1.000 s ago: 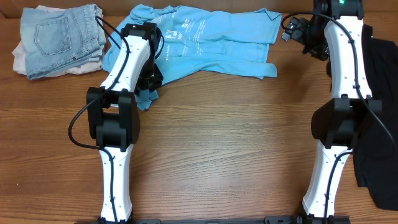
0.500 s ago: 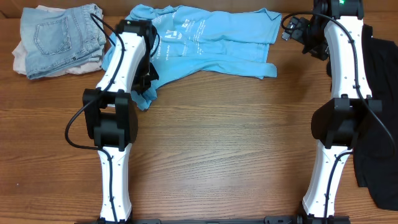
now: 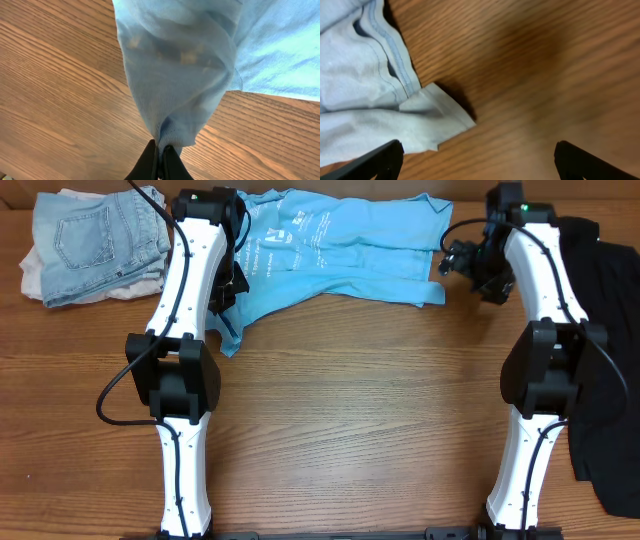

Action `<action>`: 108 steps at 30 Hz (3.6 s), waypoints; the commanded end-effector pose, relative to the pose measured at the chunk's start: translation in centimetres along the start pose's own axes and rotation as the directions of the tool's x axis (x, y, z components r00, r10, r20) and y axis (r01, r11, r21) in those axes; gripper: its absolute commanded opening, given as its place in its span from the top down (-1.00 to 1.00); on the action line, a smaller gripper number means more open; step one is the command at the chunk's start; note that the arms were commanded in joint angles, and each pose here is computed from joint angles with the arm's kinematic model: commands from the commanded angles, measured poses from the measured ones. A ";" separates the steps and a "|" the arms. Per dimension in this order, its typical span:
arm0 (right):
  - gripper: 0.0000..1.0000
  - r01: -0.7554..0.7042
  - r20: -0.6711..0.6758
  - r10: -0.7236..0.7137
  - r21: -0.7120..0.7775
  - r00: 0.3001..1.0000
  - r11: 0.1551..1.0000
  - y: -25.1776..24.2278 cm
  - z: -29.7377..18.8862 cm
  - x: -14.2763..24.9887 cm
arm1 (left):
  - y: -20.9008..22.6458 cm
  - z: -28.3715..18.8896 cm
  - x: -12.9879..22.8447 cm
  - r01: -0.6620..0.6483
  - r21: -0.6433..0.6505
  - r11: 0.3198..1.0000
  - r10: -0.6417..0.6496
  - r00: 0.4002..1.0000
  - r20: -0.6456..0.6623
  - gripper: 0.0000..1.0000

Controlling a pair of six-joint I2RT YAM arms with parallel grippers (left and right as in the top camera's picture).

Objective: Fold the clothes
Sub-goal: 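Grasp the t-shirt's right hem corner with the right gripper, then lift and pull the t-shirt toward the front with both grippers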

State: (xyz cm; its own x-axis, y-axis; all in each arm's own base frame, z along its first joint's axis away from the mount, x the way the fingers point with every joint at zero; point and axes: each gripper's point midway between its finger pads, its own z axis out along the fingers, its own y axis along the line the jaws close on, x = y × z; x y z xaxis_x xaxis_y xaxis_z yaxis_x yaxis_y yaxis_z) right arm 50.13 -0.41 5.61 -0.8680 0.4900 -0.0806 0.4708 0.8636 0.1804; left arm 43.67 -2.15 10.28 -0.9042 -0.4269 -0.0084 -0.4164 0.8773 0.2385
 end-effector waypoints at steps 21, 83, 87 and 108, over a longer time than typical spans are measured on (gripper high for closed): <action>-0.19 0.041 -0.059 -0.046 -0.086 0.997 0.995 1.7 6.2 3.3 | 0.7 -1.3 -0.3 -0.035 0.004 0.999 0.035 0.999 0.031 0.91; 0.92 0.063 0.176 -0.037 -0.144 0.984 0.988 1.7 -19.5 0.6 | 10.9 -24.5 7.6 -0.085 0.329 0.940 -0.105 0.848 0.519 0.92; 0.92 0.054 0.218 -0.034 -0.083 0.975 0.995 0.1 -21.7 1.7 | 11.8 -22.4 9.6 -0.077 0.292 0.953 -0.073 0.879 0.472 0.92; 0.92 -0.116 -0.005 0.122 0.272 0.993 0.955 -10.7 -17.2 9.8 | 12.6 -10.6 14.1 0.035 0.078 0.996 -0.046 0.989 0.141 0.92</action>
State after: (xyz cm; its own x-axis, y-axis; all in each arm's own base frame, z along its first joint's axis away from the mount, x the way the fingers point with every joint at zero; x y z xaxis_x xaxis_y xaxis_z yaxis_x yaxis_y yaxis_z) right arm 35.96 -5.16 18.11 -0.8298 0.5580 0.0010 0.5576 0.8293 -0.0360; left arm 26.90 -0.19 23.54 -0.9068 -0.3962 -0.1439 -0.4148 0.8996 0.1365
